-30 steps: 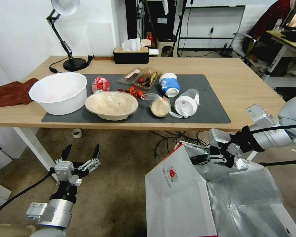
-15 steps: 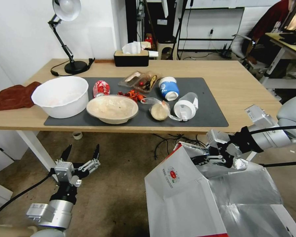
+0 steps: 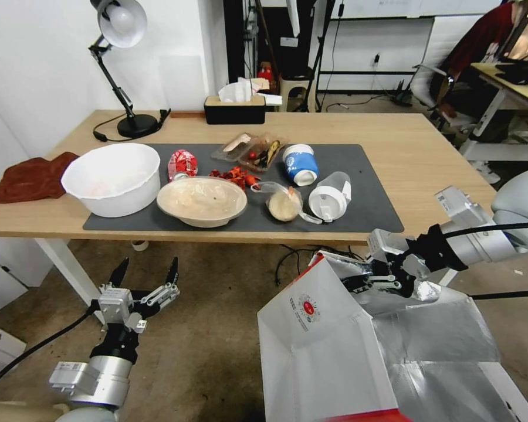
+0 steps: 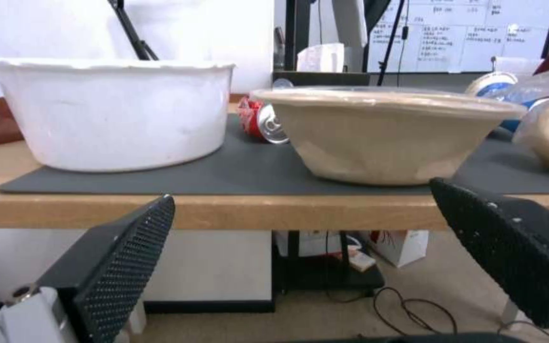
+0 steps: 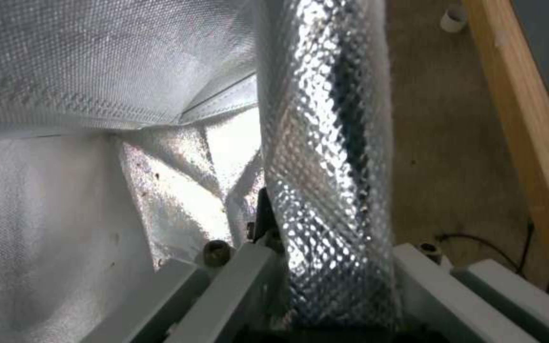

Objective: Pick up the food delivery bag from the floor and place it on the table.

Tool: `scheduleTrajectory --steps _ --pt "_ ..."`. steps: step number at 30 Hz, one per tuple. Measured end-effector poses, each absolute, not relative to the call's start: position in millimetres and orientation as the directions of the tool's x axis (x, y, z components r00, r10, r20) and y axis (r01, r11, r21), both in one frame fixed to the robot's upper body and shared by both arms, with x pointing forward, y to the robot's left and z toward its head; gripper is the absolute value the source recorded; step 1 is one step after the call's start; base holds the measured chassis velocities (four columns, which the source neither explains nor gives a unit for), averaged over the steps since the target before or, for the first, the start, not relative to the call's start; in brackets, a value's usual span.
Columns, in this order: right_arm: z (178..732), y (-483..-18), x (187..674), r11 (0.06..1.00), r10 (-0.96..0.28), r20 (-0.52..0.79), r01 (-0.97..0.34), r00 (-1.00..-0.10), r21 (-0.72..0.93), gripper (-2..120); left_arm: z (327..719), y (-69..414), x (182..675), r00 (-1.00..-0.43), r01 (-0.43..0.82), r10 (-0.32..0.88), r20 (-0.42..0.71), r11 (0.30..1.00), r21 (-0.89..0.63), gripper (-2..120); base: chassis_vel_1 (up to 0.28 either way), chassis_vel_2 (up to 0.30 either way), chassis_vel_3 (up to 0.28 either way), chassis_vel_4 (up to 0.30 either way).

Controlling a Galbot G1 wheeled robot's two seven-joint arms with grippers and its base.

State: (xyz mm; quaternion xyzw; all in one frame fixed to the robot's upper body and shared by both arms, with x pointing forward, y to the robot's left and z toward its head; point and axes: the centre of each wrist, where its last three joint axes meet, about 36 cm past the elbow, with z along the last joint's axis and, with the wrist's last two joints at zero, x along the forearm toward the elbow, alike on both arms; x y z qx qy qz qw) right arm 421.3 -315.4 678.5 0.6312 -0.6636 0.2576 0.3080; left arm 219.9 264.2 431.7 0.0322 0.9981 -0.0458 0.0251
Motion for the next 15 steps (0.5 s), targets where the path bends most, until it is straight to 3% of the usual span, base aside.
scheduleTrajectory --steps 15 --pt "677.7 -315.6 423.2 0.07 -0.679 0.734 -0.997 -0.015 0.045 0 430.6 264.3 220.1 -0.997 0.065 0.06 -0.051 0.994 -0.09 100 0.0 0.0 0.0 0.0"
